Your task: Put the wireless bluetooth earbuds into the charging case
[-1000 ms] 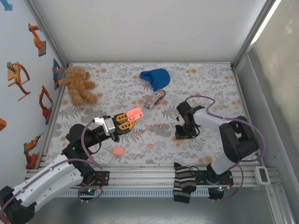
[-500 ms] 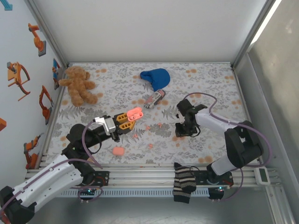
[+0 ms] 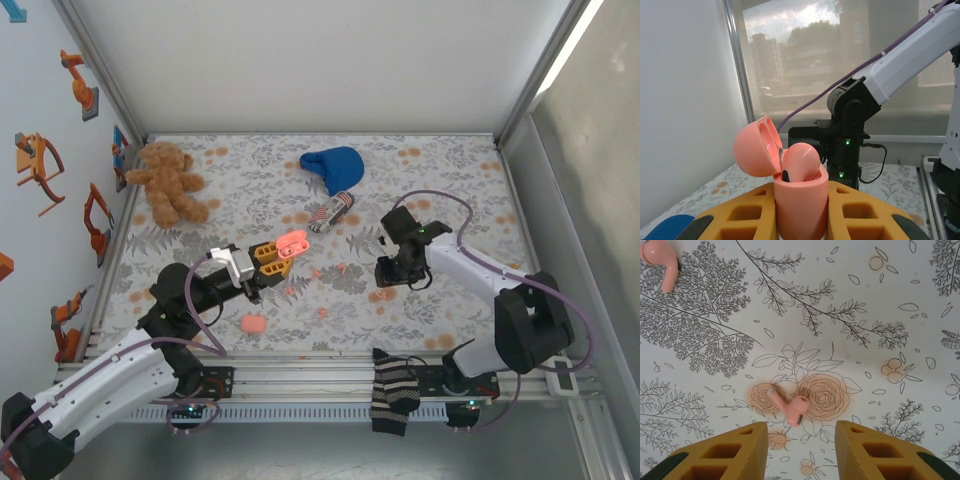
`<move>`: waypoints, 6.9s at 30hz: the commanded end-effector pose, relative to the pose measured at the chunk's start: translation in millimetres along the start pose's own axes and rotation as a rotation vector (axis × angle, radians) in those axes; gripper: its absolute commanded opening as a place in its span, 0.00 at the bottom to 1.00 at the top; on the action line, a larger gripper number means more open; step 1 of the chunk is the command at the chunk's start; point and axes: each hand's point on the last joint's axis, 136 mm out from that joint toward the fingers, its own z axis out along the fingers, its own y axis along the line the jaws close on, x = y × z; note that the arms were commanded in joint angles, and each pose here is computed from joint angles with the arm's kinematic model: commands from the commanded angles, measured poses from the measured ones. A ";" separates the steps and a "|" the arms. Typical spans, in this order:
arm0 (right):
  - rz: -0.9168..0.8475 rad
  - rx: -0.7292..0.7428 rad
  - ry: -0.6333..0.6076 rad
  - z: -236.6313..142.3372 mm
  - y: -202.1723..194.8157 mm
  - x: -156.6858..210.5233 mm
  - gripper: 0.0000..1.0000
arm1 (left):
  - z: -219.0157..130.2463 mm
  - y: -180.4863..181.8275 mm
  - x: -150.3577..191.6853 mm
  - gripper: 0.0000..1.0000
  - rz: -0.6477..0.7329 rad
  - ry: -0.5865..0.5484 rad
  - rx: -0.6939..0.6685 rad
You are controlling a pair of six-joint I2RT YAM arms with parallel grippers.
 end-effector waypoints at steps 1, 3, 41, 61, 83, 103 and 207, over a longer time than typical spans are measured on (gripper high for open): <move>0.007 -0.009 0.011 4.4 2.1 4.0 0.41 | -2.3 -1.1 -12.5 0.00 0.007 -0.043 -0.001; -0.002 -0.005 0.028 6.1 3.0 7.8 0.44 | -2.9 -0.9 -11.8 0.00 0.006 -0.041 -0.004; 0.079 0.147 0.010 43.0 -10.9 -13.0 0.47 | -8.5 -1.0 -13.1 0.00 0.016 -0.030 -0.016; -0.029 0.127 0.113 50.9 13.6 8.1 0.48 | -8.5 -1.0 -15.5 0.00 0.030 -0.028 -0.015; -0.005 0.258 0.123 39.9 -17.0 44.3 0.54 | -3.8 -0.2 -14.4 0.00 0.028 -0.017 -0.007; -0.016 0.056 -0.001 1.6 16.2 13.6 0.50 | -7.5 0.2 -14.5 0.00 0.026 -0.019 -0.019; -0.413 -0.517 -1.096 -318.8 153.2 -82.8 0.27 | 107.6 23.6 -20.5 0.00 -0.201 -0.168 0.108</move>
